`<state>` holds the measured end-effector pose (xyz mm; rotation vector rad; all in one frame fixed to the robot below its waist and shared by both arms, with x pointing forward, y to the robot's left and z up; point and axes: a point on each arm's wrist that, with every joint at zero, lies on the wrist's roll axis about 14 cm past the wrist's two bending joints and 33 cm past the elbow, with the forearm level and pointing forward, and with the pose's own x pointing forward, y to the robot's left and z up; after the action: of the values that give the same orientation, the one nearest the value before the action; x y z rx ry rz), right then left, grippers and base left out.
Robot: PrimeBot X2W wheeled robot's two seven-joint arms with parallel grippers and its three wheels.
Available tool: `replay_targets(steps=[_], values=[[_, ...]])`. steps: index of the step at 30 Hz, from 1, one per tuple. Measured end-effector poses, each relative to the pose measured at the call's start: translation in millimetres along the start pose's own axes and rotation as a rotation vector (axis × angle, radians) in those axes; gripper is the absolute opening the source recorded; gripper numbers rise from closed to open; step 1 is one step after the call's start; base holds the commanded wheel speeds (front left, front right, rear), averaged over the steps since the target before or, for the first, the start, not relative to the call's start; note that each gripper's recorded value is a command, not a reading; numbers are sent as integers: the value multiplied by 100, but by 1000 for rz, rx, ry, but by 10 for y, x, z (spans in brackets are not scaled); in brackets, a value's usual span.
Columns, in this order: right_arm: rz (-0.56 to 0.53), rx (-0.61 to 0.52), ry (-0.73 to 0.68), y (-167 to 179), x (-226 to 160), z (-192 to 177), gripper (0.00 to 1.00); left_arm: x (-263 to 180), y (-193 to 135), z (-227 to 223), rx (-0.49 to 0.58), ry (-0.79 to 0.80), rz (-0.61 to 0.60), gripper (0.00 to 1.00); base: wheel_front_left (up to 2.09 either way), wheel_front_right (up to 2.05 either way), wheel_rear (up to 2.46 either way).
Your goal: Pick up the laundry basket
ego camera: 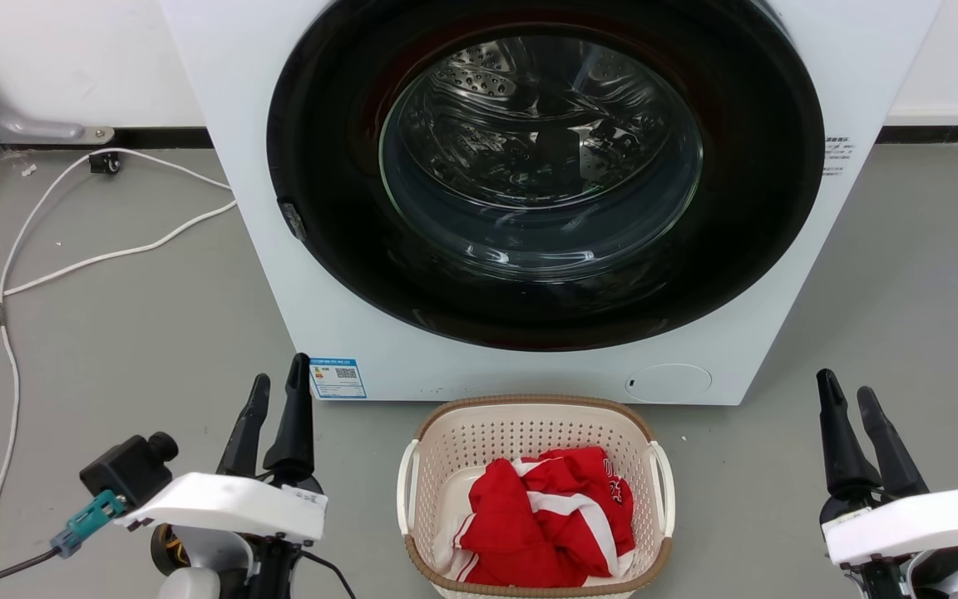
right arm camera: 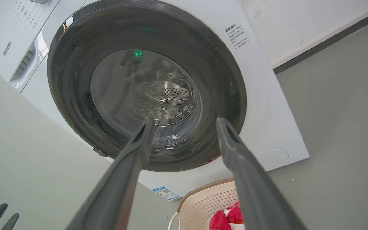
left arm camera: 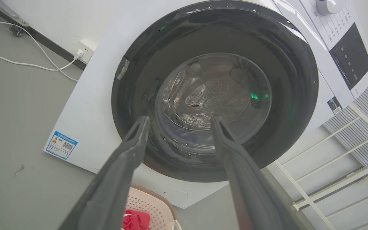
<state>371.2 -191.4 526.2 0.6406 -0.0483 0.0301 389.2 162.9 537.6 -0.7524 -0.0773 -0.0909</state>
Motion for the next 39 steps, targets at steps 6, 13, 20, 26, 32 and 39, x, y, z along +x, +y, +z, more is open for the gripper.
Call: replay_targets(steps=[6, 13, 20, 26, 32, 39], values=[[10, -127, -2, 24, -2, 20, 100, 28, -84, -26, 136, 1, -31, 100, 0, 0, 0], [13, -225, 6, 25, -3, 5, 100, 28, -74, -87, 239, 17, -34, 100, 0, 0, 0], [16, -326, 25, 19, -13, -41, 100, 45, -57, -136, 342, 29, -39, 100, 0, 0, 0], [19, -400, 37, 18, -13, -65, 100, 58, -40, -139, 421, 29, -43, 100, 0, 0, 0], [17, -472, 55, -6, -32, -100, 100, 64, -43, -156, 485, 28, -48, 100, 0, 0, 0], [28, -547, 58, 12, -25, -112, 100, 83, -52, -136, 550, 15, -53, 100, 0, 0, 0]])
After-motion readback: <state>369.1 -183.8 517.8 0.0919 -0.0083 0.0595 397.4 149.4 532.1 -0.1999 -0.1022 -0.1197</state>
